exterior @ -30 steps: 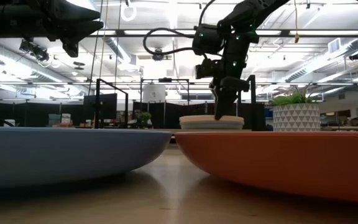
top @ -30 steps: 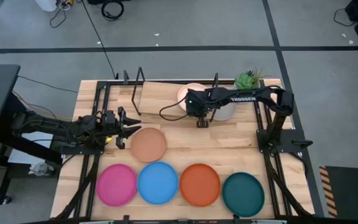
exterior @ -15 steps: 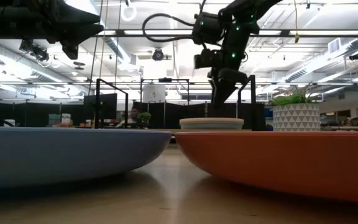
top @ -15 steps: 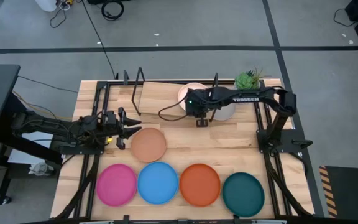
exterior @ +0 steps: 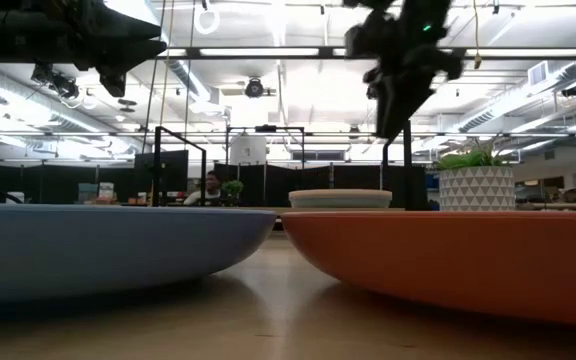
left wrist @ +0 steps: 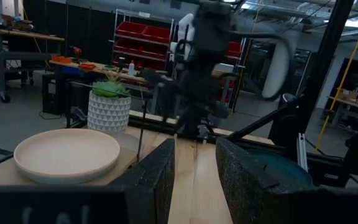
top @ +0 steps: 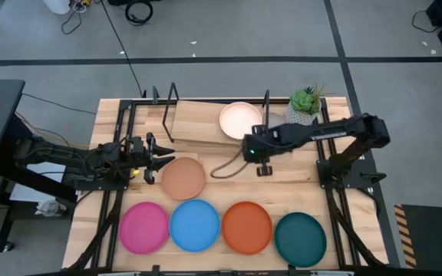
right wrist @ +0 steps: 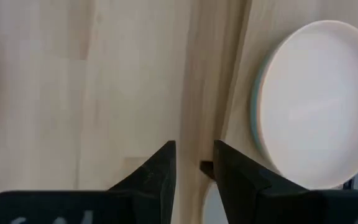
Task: Place and stack plates onto a shelf
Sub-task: Stack the gray plate on top of the light orange plate on the shelf
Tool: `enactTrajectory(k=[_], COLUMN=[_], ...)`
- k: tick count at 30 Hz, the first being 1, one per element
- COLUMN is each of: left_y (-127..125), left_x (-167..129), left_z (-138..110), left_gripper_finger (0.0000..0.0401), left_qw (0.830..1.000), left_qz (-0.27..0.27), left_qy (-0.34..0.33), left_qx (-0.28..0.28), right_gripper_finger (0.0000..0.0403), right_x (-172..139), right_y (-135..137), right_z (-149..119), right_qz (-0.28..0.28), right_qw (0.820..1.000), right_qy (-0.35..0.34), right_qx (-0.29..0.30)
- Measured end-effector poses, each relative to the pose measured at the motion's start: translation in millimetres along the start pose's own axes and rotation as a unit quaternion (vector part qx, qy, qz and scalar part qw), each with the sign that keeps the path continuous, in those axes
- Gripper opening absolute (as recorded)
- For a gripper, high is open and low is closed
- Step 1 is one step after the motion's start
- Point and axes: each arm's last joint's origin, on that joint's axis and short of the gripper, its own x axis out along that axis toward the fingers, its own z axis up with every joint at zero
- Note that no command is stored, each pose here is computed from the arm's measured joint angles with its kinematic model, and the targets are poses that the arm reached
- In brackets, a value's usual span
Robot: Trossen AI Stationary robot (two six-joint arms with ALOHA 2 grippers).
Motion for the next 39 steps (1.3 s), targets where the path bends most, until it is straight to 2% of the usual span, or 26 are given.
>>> enactTrajectory(k=[5,11,15,20,24,32,39], left_y=[0,0,0,0,0,0,0], left_x=[0,0,0,0,0,0,0], left_z=[0,-1,-1,-1,-1,-1,-1], left_gripper_finger=[0.0126,0.0126,0.0126,0.0126,0.0126,0.0126,0.0126], left_qw=[1.0,1.0,1.0,1.0,1.0,1.0,1.0], left_qz=[0.0,0.0,0.001,0.001,0.0,0.0,0.0], left_qy=[0.0,0.003,0.003,0.003,0.003,0.003,0.003], left_qx=[-0.002,-0.015,-0.01,-0.009,-0.008,-0.008,-0.009], right_gripper_finger=[0.0113,0.0113,0.0113,0.0113,0.0123,0.018,0.0175], right_x=[-5,12,26,45,57,73,85], right_y=[16,22,17,0,-12,-27,-27], right_z=[-24,-68,-94,-116,-128,-136,-136], right_qz=[-0.019,-0.017,-0.023,-0.02,-0.014,-0.029,-0.009], right_qw=[1.0,0.999,0.997,0.996,0.996,0.993,0.992], right_qy=[-0.006,0.04,0.066,0.067,0.075,0.093,0.112], right_qx=[0.019,0.03,0.035,0.048,0.054,0.066,0.052])
